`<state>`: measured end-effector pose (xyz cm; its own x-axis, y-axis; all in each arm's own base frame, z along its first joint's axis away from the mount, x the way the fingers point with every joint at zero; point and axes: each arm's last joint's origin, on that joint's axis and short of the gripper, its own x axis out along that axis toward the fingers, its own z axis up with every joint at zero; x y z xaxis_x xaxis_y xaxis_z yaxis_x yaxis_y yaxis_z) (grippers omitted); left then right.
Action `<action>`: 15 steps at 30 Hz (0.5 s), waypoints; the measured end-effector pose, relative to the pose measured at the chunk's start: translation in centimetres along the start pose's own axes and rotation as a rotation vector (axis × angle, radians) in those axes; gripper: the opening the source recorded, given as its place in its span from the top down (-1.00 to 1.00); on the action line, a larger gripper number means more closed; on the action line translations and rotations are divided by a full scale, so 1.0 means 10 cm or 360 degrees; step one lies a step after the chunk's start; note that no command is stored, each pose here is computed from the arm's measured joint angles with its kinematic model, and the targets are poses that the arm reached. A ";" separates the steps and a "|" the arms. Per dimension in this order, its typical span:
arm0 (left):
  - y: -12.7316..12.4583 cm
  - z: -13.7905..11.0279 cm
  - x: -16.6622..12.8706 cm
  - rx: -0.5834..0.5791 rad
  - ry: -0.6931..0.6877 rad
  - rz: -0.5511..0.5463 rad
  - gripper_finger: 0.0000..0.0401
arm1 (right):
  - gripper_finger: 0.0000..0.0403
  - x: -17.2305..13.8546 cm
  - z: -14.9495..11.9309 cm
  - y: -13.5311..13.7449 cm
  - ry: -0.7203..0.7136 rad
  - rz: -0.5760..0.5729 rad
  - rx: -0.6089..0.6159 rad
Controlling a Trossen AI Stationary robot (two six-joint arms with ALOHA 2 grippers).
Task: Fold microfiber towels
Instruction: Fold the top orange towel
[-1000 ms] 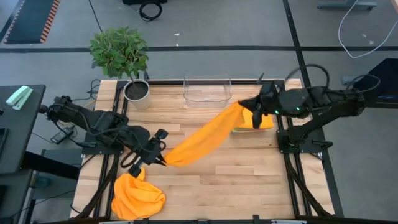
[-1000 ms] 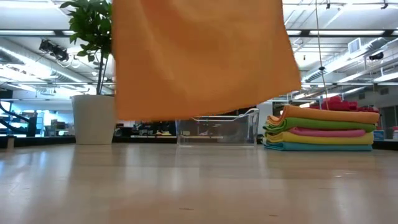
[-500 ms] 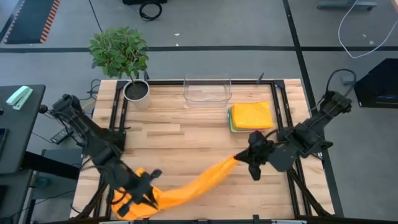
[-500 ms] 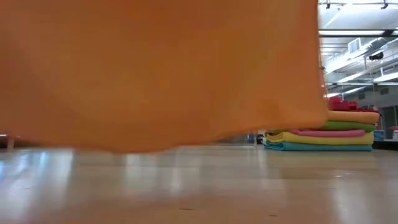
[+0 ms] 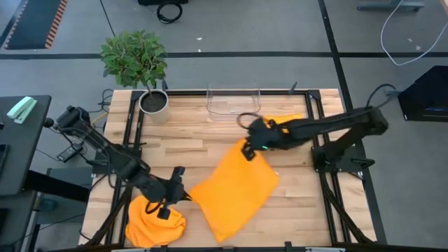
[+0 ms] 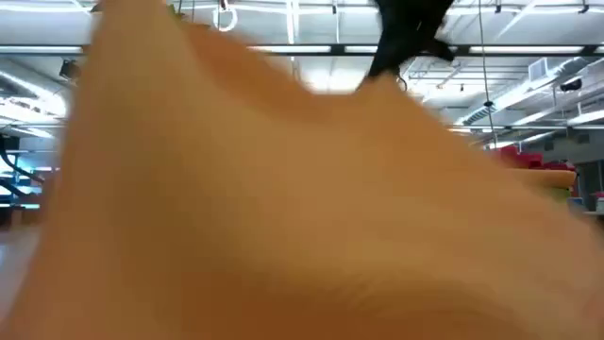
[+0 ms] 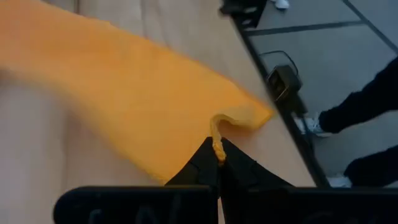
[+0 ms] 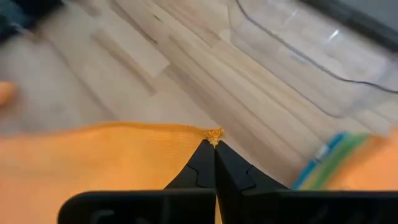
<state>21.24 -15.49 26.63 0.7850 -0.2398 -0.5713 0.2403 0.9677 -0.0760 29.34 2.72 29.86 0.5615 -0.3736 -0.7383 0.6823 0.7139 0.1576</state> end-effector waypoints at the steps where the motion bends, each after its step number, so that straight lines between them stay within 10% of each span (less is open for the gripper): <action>1: 0.03 -0.11 0.05 -0.0051 0.0028 0.0012 0.98 | 1.00 0.18 0.01 -0.03 0.0018 -0.0019 -0.0003; 7: 0.12 -0.62 0.20 -0.0303 0.0189 0.0028 0.97 | 0.92 0.99 0.13 -0.18 0.0175 -0.0014 0.0012; 15: 0.07 -0.72 0.19 -0.0291 0.0234 0.0008 0.96 | 0.36 0.91 0.41 -0.28 0.0191 -0.0053 -0.0020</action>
<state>18.82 -14.67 19.65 0.6911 -0.2342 -0.6838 0.1187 0.9700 -0.2122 34.43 -5.16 25.43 0.4777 -0.3243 -0.8164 0.6934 0.7099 0.1237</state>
